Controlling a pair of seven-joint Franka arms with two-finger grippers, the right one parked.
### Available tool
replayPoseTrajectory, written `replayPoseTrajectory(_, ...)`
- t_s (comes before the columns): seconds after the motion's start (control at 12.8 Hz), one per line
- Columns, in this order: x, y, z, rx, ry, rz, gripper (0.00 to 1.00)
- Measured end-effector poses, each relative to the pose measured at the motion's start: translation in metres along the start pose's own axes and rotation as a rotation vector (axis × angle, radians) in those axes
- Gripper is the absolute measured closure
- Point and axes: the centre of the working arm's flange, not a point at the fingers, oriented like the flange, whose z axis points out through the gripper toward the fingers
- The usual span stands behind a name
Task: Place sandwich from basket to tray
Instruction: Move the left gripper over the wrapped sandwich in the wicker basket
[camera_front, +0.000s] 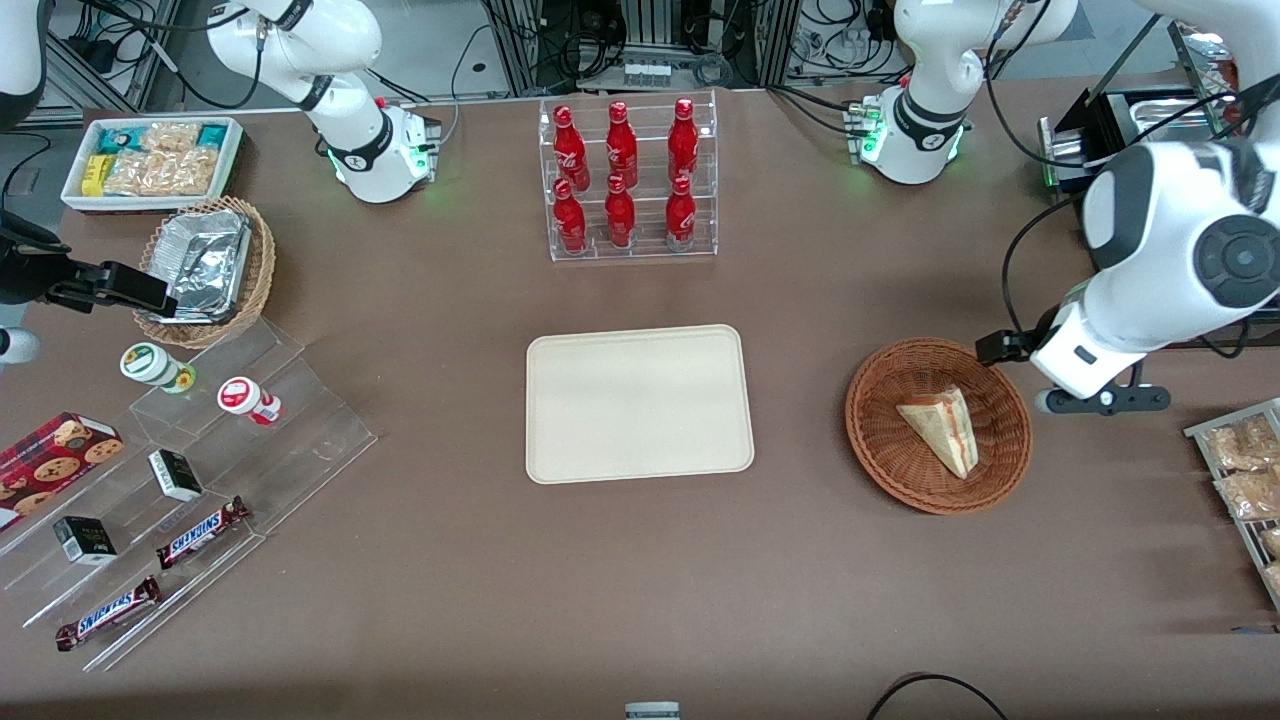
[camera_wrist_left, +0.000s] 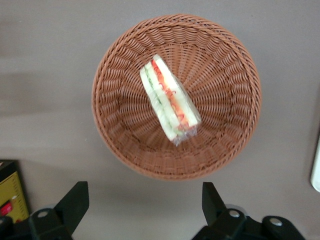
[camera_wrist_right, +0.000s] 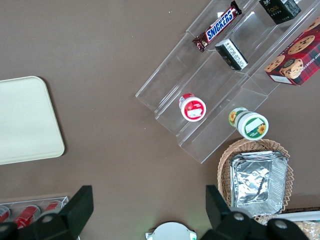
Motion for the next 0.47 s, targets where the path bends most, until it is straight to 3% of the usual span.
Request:
replayPoseTrajectory(0.16, 0.0, 0.002, 0.025, -0.006, 0.029, -0.034, 0.0)
replayPoseTrajectory(0.47, -0.001, 0.003, 0.033, -0.034, 0.031, -0.269, 0.0)
